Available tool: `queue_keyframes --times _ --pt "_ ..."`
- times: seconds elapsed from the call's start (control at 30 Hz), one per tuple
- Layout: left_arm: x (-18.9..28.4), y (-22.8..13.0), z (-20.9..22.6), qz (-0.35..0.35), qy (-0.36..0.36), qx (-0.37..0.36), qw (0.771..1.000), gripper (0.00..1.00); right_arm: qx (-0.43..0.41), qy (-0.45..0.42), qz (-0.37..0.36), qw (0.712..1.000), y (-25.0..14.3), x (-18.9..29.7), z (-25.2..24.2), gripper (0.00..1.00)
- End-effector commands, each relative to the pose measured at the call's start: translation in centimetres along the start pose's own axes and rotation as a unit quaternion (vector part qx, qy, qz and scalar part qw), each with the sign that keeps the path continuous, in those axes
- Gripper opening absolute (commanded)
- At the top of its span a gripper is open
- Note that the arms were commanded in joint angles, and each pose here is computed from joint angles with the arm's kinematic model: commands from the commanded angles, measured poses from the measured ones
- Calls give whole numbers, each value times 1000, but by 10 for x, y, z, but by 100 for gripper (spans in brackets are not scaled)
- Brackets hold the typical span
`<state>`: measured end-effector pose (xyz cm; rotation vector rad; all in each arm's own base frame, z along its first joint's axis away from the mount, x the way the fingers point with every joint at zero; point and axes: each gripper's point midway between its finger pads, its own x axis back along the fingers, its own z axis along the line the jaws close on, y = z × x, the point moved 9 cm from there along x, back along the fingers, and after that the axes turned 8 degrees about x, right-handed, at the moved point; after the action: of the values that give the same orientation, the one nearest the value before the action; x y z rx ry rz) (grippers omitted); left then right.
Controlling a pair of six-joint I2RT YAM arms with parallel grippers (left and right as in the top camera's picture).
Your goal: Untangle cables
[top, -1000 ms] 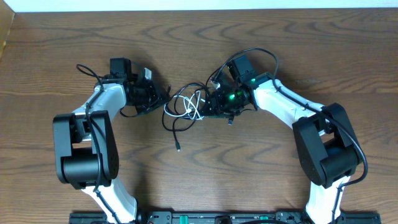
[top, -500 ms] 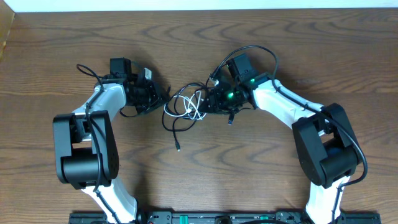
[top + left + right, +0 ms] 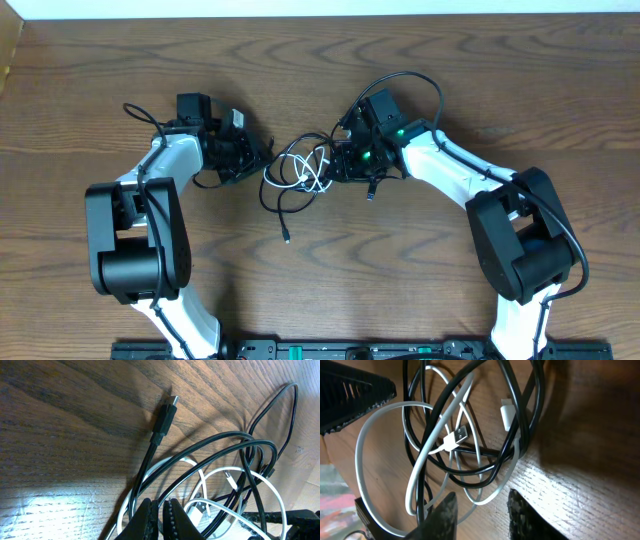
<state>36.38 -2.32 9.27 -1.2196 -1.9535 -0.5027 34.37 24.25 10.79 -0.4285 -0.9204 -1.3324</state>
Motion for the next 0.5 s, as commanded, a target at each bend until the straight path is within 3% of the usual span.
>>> queue_keyframes --times 0.0,0.23,0.47 --pt "2 -1 1 -4 5 4 1000 10 -2 11 0 1000 2 5 -1 33" --pt "2 -1 1 -4 5 3 1000 10 -1 77 -15 997 12 18 -1 34" --pt "3 -1 1 -4 5 4 1000 10 31 -10 -32 999 9 -1 11 36"
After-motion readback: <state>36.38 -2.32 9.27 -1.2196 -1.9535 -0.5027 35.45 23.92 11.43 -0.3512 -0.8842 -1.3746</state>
